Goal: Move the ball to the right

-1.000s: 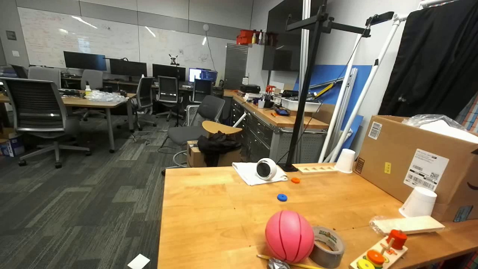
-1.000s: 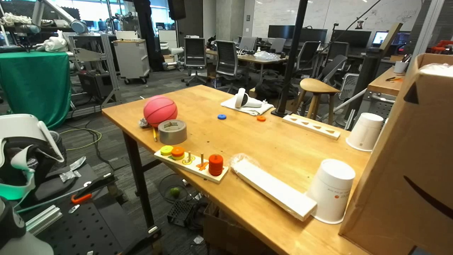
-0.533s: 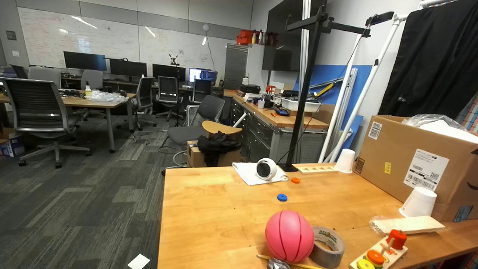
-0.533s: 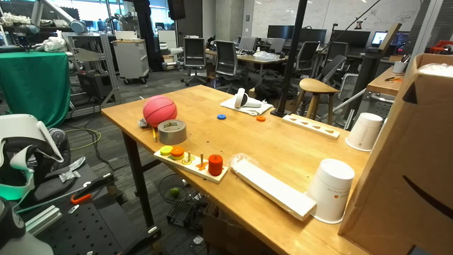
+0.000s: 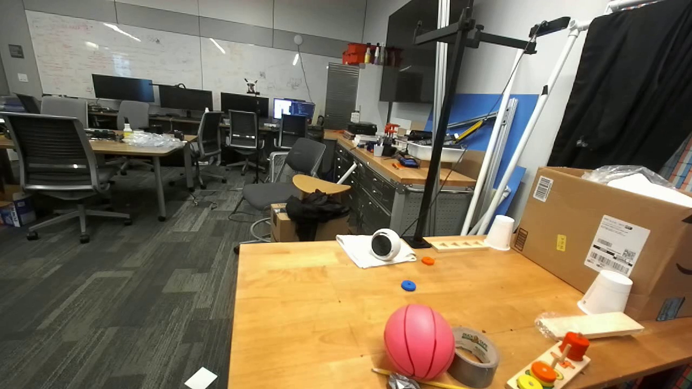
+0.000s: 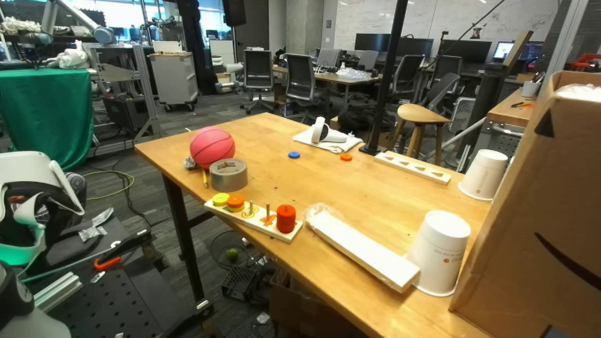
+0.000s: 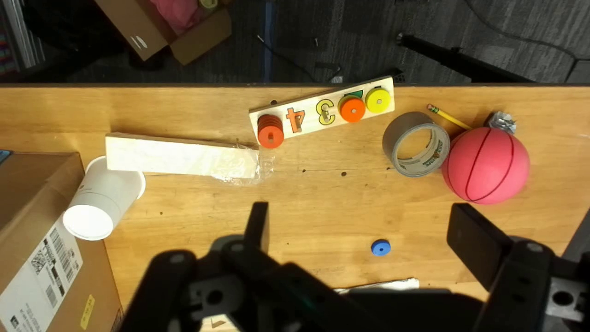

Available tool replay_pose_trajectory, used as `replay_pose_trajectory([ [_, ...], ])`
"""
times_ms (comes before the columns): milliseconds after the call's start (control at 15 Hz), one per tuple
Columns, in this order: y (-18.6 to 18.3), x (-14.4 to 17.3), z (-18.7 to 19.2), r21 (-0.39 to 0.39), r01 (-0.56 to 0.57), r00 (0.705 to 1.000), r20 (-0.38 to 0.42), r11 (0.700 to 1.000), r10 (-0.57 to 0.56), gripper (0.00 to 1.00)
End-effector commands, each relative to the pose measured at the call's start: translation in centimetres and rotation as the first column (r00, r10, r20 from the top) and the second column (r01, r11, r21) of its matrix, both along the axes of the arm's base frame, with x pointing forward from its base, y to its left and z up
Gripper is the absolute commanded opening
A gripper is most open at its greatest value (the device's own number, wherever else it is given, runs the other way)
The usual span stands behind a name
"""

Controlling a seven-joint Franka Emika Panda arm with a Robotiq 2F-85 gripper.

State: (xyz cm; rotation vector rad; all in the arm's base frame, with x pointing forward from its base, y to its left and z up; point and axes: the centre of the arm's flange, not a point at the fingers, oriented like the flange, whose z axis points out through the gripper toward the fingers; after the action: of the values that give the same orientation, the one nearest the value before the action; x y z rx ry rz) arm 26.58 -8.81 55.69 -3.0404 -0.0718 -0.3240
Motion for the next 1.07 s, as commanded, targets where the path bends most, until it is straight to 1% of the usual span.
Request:
replay_pose_trajectory([
  [0,0.0,0.0,0.0,0.0,0.0,1.0,0.0,1.0,0.0,1.0],
  [67,0.0,0.0,0.0,0.0,0.0,1.0,0.0,1.0,0.0,1.0],
  [267,1.4,0.1,-1.2,0.015,-0.051,0.999,-0.012,0.999,0.051,1.0],
  [533,5.5,0.7,-3.0,0.042,-0.153,0.987,-0.044,0.987,0.155,1.0],
  [800,12.2,1.4,-4.4,0.057,-0.264,0.962,-0.057,0.963,0.267,1.0],
  [1000,17.9,2.0,-5.3,0.069,-0.353,0.933,-0.048,0.933,0.357,1.0],
])
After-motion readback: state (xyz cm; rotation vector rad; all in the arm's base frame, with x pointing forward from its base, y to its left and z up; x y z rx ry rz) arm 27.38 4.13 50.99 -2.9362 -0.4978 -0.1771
